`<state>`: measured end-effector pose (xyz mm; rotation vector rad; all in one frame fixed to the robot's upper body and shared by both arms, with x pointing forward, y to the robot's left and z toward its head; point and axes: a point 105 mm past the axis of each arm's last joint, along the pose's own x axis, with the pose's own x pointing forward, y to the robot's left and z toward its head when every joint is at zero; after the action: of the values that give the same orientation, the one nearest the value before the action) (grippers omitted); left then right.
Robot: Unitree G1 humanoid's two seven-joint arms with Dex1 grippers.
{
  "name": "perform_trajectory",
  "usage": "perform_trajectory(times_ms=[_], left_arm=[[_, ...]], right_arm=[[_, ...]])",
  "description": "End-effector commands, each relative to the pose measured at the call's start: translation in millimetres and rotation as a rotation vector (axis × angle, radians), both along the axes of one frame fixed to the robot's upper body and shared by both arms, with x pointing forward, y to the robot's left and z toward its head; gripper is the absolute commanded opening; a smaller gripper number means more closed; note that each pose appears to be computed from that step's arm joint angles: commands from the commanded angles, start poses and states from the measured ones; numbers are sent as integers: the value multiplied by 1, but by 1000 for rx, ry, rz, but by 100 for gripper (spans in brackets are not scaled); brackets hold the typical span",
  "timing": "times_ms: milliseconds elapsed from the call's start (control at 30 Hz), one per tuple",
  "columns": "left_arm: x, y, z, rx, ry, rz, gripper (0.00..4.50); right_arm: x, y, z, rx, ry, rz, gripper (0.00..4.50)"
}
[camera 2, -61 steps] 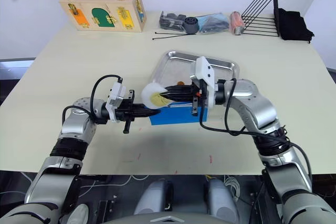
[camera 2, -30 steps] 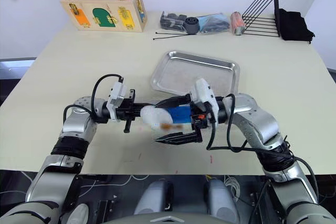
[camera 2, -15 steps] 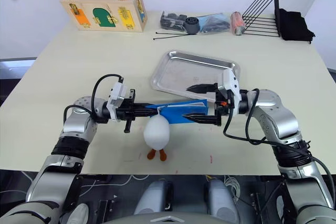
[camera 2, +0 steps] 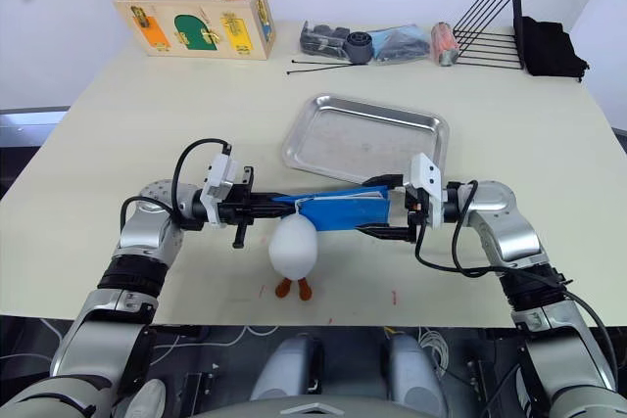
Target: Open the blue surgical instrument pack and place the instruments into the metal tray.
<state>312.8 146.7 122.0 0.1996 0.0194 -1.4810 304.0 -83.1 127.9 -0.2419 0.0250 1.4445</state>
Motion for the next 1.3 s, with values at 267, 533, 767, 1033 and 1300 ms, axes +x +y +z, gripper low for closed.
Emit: perform_trajectory(times_ms=[267, 533, 767, 1033, 1300], left_arm=[[-4, -2, -1, 11, 0, -47, 0], [-3, -2, 0, 12, -2, -46, 0], [-1, 0, 0, 32, 49, -26, 0], [11, 10, 19, -41, 54, 88, 270], [-10, 31, 27, -72, 65, 155, 446]], right_arm=[[-1, 8, 3, 22, -30, 24, 180], [0, 7, 1, 47, -17, 8, 7], [-1, 7, 4, 63, -19, 5, 7], [-2, 5, 7, 66, -22, -1, 0], [0, -1, 3, 42, -32, -26, 0]])
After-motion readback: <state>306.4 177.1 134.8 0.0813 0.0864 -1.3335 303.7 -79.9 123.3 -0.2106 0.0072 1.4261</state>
